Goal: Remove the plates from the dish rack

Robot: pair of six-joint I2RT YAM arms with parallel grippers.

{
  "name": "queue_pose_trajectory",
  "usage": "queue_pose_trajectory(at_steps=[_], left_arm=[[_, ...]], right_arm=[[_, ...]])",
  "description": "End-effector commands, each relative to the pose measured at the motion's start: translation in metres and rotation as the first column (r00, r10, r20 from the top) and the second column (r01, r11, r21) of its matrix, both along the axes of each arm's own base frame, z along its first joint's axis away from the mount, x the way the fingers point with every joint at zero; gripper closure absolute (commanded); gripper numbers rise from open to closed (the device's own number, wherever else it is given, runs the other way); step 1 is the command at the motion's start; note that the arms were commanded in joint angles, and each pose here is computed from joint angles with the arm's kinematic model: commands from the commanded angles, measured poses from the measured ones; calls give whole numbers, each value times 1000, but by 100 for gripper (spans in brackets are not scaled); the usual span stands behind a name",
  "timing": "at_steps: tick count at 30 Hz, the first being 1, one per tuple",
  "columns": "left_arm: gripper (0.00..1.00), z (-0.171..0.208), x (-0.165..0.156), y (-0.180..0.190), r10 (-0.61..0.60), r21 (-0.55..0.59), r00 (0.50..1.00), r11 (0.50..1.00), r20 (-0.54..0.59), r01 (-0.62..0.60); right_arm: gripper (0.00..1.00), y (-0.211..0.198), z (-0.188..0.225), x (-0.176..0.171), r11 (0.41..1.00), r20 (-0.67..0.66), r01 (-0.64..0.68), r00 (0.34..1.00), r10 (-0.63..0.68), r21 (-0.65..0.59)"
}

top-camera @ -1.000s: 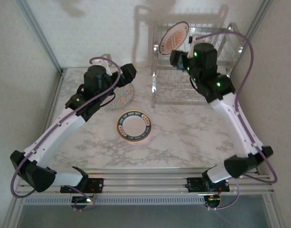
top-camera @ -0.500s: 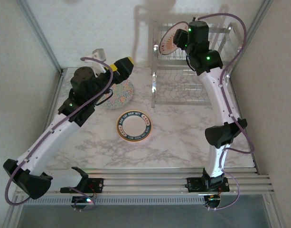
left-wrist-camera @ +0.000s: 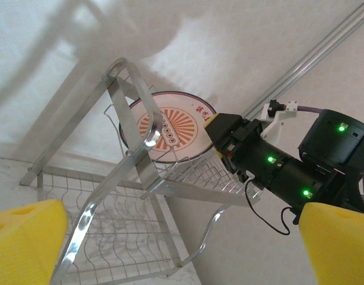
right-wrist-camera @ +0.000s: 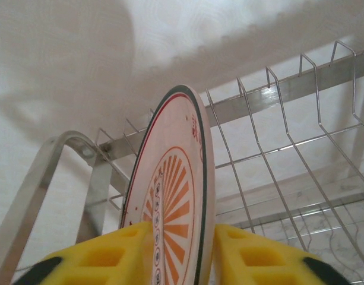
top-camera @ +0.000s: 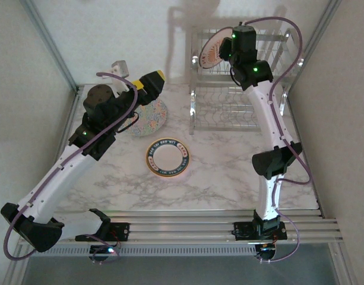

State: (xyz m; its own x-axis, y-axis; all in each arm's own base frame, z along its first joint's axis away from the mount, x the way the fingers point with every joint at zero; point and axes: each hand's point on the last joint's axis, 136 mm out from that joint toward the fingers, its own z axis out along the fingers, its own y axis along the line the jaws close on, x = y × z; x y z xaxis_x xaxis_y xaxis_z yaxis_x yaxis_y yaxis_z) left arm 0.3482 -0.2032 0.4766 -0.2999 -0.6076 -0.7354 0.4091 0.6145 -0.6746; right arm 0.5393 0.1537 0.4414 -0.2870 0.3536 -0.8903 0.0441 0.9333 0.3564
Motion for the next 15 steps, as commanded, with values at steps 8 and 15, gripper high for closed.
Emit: queue_pose_trajectory(at_steps=[8, 15], left_arm=[[1, -5, -6, 3, -14, -18, 1000, 1000, -8, 14], [1, -7, -4, 3, -15, -24, 1000, 1000, -10, 14]], right_arm=[[99, 6, 28, -1, 999, 88, -12, 996, 16, -48], [100, 12, 43, -8, 991, 137, 25, 991, -7, -131]])
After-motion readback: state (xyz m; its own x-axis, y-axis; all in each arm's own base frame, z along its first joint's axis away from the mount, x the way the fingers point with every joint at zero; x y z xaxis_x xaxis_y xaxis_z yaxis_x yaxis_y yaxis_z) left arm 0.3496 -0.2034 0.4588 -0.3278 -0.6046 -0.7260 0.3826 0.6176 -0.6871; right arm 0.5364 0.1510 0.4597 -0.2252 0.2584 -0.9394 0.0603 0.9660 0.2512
